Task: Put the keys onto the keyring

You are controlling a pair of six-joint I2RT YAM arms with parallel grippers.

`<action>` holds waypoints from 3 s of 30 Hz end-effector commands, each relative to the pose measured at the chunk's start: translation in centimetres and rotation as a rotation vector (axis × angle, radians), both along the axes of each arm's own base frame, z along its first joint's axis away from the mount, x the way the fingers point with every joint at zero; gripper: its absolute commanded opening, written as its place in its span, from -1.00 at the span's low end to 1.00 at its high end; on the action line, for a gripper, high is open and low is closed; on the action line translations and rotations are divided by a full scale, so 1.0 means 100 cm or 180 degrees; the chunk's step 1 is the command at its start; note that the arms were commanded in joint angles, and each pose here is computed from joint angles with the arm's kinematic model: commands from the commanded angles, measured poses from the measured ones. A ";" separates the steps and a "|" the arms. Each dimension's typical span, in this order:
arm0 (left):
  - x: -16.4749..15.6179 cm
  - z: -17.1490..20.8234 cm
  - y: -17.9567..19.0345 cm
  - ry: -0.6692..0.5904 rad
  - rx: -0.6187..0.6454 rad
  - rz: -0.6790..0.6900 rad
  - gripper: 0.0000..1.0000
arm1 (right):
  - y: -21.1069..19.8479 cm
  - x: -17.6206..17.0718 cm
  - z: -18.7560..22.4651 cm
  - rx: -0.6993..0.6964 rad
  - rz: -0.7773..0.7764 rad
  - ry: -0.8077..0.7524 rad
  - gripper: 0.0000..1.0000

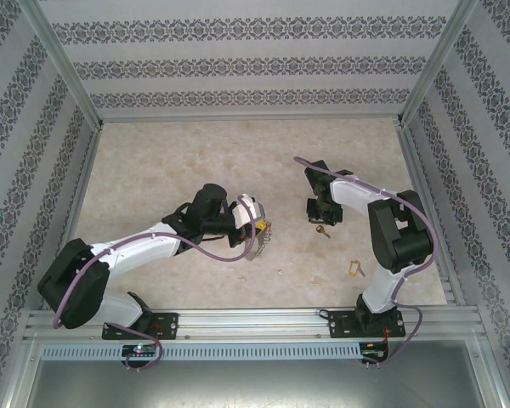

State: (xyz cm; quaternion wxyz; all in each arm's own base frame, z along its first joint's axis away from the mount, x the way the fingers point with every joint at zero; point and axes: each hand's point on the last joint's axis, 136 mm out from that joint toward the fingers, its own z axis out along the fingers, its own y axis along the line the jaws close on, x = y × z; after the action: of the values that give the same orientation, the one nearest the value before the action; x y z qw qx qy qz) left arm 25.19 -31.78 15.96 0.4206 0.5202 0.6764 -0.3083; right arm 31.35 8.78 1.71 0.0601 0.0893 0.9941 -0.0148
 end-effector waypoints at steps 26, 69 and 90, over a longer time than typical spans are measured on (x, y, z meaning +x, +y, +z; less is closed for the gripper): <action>0.003 0.014 -0.001 -0.0045 -0.0120 -0.0030 -1.00 | -0.001 -0.013 0.004 0.0042 -0.0030 0.0023 -0.65; 0.009 0.016 -0.006 0.0196 -0.0311 -0.0016 -1.00 | 0.103 -0.054 0.168 0.1820 0.2723 -0.2393 -1.00; 0.006 0.021 -0.011 0.0358 -0.0440 -0.0127 -1.00 | 0.167 -0.092 0.188 0.2141 0.4074 -0.2903 -1.00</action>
State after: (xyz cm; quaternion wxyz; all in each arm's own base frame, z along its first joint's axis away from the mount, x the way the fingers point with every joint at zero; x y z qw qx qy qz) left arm 24.86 -32.02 15.20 0.3756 0.4857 0.6967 -0.3711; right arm 21.95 24.24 18.12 0.3892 -0.4584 0.7232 0.3397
